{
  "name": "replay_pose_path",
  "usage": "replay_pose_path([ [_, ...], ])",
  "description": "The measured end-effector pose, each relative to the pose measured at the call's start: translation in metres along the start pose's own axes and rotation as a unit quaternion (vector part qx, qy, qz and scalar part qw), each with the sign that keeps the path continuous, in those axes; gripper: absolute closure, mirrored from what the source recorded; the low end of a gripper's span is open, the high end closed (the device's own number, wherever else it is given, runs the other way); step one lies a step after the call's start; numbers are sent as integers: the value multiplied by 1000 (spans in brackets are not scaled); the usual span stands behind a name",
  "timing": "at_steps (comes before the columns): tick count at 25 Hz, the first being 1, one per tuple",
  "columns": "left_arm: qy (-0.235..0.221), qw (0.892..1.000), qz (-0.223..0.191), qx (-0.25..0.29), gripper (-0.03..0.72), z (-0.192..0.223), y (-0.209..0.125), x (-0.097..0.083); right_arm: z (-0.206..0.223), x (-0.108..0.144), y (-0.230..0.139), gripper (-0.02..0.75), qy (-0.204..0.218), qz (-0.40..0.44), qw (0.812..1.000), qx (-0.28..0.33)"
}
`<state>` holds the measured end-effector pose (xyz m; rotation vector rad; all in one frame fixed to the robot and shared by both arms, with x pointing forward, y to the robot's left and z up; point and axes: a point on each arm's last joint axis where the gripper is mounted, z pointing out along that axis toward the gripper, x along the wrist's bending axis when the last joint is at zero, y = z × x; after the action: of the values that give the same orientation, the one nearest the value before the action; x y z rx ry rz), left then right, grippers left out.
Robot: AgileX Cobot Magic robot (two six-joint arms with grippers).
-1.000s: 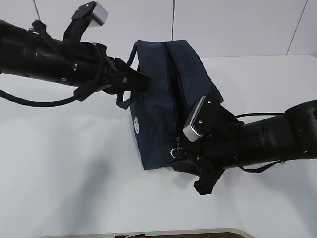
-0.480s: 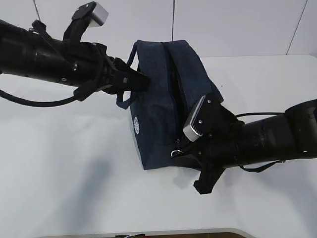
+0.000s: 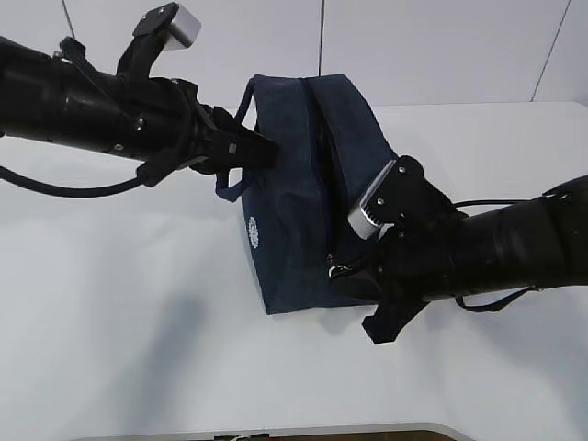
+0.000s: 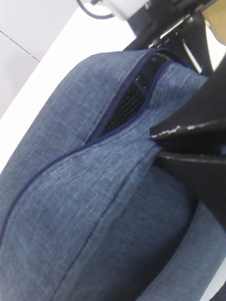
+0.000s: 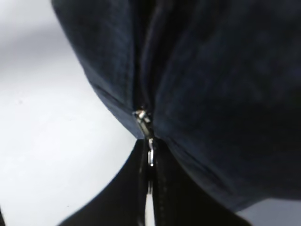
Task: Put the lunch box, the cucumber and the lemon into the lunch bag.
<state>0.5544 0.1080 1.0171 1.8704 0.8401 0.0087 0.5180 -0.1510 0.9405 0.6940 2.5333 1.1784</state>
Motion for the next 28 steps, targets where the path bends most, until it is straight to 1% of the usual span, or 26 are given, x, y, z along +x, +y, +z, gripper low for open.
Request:
replay_pose_path([
  [10, 6, 1000, -2, -2, 687, 0, 0, 1, -11, 9, -1, 733, 32, 28, 998, 44],
  [16, 7, 1000, -2, -2, 687, 0, 0, 1, -21, 13, 5, 733, 34, 67, 996, 46],
  [25, 7, 1000, -2, -2, 687, 0, 0, 1, -25, 18, 4, 733, 55, 131, 987, 69],
  [28, 6, 1000, -2, -1, 687, 1, 0, 1, -25, 19, 4, 733, 60, 141, 986, 71],
])
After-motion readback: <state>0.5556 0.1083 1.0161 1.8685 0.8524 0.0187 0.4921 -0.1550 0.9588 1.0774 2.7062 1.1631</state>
